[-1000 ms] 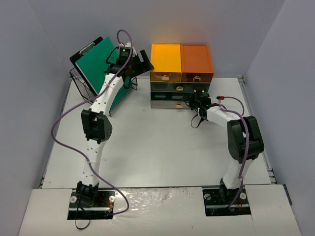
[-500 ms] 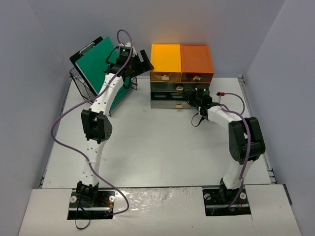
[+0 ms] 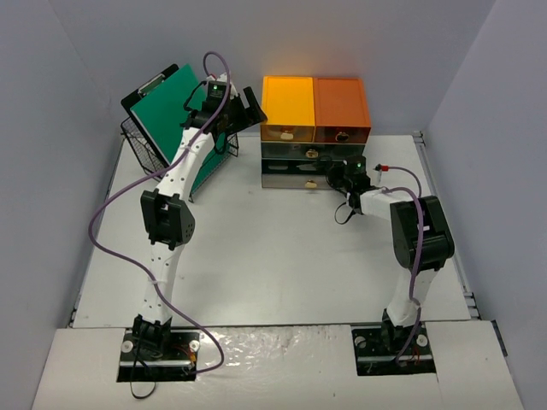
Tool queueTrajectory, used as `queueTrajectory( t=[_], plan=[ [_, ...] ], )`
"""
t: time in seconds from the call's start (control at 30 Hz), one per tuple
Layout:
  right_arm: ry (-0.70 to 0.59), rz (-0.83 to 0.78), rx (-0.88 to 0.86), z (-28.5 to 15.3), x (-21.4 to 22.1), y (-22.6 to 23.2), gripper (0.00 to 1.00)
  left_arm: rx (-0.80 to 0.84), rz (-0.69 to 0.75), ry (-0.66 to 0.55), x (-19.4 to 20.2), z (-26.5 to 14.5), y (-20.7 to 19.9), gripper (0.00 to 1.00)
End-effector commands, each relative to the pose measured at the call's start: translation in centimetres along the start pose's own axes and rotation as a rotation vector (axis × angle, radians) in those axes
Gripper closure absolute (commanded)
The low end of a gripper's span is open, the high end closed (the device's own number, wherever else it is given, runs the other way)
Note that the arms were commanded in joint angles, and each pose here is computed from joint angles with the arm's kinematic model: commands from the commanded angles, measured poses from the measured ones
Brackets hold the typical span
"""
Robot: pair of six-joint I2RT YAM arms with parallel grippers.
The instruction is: Organize the desk
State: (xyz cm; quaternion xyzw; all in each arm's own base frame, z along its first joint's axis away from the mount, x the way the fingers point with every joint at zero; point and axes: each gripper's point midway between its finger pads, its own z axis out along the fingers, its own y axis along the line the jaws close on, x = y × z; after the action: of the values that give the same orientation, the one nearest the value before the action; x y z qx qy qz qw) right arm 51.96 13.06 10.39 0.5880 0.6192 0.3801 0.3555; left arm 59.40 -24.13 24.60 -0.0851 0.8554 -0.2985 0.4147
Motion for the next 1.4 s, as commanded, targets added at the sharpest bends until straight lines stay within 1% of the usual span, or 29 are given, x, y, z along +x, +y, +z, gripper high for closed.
queueTrajectory(
  t=[0.0, 0.33, 0.4, 0.5, 0.6, 0.63, 0.73, 0.83, 0.9, 1.0, 1.03, 1.07, 1.13, 1.17, 1.2, 1.27, 1.3, 1.37],
  plan=[
    [0.034, 0.004, -0.118, -0.2, 0.5, 2.6, 1.00, -0.097, 0.040, 0.005, -1.1, -2.7, 2.1, 0.21],
    [0.042, -0.020, -0.091, -0.4, 0.6, 1.8, 1.00, -0.101, 0.039, 0.005, -1.1, -2.7, 2.2, 0.21],
    [0.041, -0.032, -0.080, -0.3, 0.6, 1.8, 0.90, -0.100, 0.039, 0.003, -1.1, -2.7, 2.2, 0.21],
    [0.041, -0.047, -0.093, -0.4, 0.7, 2.5, 0.71, -0.098, 0.038, 0.002, -1.2, -2.8, 2.1, 0.21],
    [0.041, -0.057, -0.099, -0.6, 0.7, 2.9, 0.58, -0.099, 0.039, 0.002, -1.1, -2.8, 2.1, 0.21],
    [0.041, -0.068, -0.108, -0.7, 0.7, 3.3, 0.52, -0.098, 0.039, 0.003, -1.1, -2.8, 2.1, 0.21],
    [0.045, -0.097, -0.134, -1.2, 0.8, 4.6, 0.37, -0.098, 0.038, 0.005, -1.0, -2.6, 2.1, 0.21],
    [0.074, -0.132, -0.175, -2.3, 1.4, 6.3, 0.32, -0.099, 0.036, 0.007, -0.9, -2.6, 2.1, 0.21],
    [0.097, -0.155, -0.216, -3.9, 2.1, 7.9, 0.31, -0.096, 0.035, 0.006, -0.9, -2.5, 2.0, 0.21],
    [0.109, -0.203, -0.219, -6.1, 2.7, 8.4, 0.33, -0.092, 0.029, 0.007, -0.8, -2.4, 1.9, 0.21],
    [0.114, -0.213, -0.213, -7.0, 2.9, 8.3, 0.37, -0.092, 0.028, 0.008, -0.7, -2.3, 2.0, 0.21],
    [0.120, -0.218, -0.205, -7.9, 3.2, 8.0, 0.42, -0.094, 0.029, 0.008, -0.7, -2.2, 2.0, 0.21],
    [0.129, -0.232, -0.190, -9.5, 3.6, 6.3, 0.58, -0.092, 0.026, 0.007, -0.6, -2.1, 2.0, 0.21],
    [0.131, -0.234, -0.175, -9.9, 3.6, 5.4, 0.68, -0.089, 0.025, 0.008, -0.6, -2.0, 1.9, 0.21],
    [0.137, -0.229, -0.156, -10.1, 3.6, 4.4, 0.81, -0.088, 0.024, 0.006, -0.6, -2.0, 1.8, 0.21],
    [0.150, -0.229, -0.117, -10.1, 3.5, 2.3, 0.98, -0.083, 0.020, 0.009, -0.5, -1.8, 1.8, 0.21],
    [0.154, -0.230, -0.099, -10.0, 3.5, 1.4, 1.00, -0.083, 0.020, 0.005, -0.6, -1.8, 1.8, 0.21],
    [0.160, -0.238, -0.071, -9.7, 3.5, -0.5, 1.00, -0.082, 0.023, 0.004, -0.6, -1.8, 1.6, 0.21]
  ],
)
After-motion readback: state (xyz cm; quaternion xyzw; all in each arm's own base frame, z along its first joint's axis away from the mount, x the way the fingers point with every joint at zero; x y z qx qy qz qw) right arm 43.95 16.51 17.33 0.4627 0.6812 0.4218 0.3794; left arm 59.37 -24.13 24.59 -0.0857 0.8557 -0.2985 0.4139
